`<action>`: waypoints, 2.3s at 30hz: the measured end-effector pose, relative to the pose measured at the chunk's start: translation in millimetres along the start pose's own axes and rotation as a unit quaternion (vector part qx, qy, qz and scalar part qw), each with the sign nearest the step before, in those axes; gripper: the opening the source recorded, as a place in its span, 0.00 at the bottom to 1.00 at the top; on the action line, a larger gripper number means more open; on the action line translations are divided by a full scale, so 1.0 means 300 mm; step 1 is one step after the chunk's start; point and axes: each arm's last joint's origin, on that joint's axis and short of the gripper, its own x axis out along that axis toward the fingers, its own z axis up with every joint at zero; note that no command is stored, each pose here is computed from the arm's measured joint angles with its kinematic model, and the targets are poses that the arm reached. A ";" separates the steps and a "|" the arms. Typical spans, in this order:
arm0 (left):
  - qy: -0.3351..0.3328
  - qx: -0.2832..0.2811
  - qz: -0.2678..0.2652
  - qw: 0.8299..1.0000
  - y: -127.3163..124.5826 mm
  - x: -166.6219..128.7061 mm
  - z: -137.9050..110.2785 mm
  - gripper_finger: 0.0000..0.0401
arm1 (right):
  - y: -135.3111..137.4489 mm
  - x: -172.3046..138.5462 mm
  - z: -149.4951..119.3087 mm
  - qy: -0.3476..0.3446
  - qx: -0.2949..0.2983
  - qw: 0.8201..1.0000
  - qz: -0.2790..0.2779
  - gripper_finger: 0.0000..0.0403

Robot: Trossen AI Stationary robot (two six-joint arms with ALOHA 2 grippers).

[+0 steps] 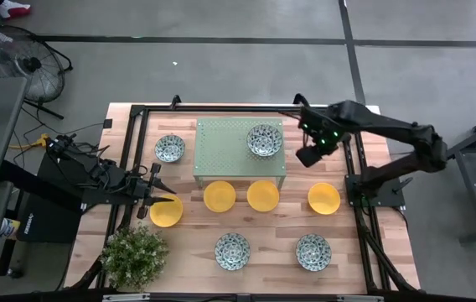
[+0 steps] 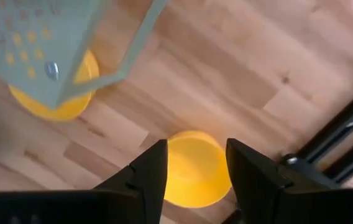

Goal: Pick & Place Mini bowls
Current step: Put the yellow bowl on the shelf

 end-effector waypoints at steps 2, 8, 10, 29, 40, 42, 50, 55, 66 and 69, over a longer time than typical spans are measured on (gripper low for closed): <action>0.000 0.000 0.000 1.000 0.000 0.000 0.000 0.26 | -0.013 0.021 -0.039 -0.001 0.000 1.000 0.010 0.37; 0.000 0.000 0.000 1.000 0.000 0.000 0.000 0.26 | -0.055 0.100 -0.141 0.017 -0.018 1.000 -0.004 0.37; 0.000 0.000 0.000 1.000 0.000 0.000 0.000 0.26 | -0.064 0.126 -0.167 0.029 -0.013 0.999 -0.012 0.37; 0.000 0.000 0.000 1.000 0.000 0.000 0.000 0.26 | -0.106 0.292 -0.339 0.055 0.130 0.987 -0.078 0.37; 0.000 0.000 0.000 1.000 0.000 0.000 0.000 0.26 | -0.024 0.340 -0.345 0.053 0.218 0.973 -0.058 0.35; 0.000 0.000 0.000 1.000 0.000 0.000 0.000 0.26 | -0.007 0.352 -0.351 0.058 0.231 0.970 -0.056 0.35; 0.000 0.000 0.000 1.000 0.000 0.000 0.000 0.26 | 0.084 0.416 -0.326 0.067 0.217 0.974 0.000 0.35; 0.000 0.000 0.000 1.000 0.000 0.000 0.000 0.26 | 0.120 0.459 -0.304 0.069 0.177 0.982 0.014 0.34; 0.000 0.000 0.000 1.000 0.000 0.000 0.000 0.26 | 0.140 0.525 -0.296 0.100 0.149 0.984 -0.014 0.34; 0.000 0.000 0.000 1.000 0.000 0.000 0.000 0.26 | 0.146 0.526 -0.294 0.098 0.129 0.987 -0.004 0.34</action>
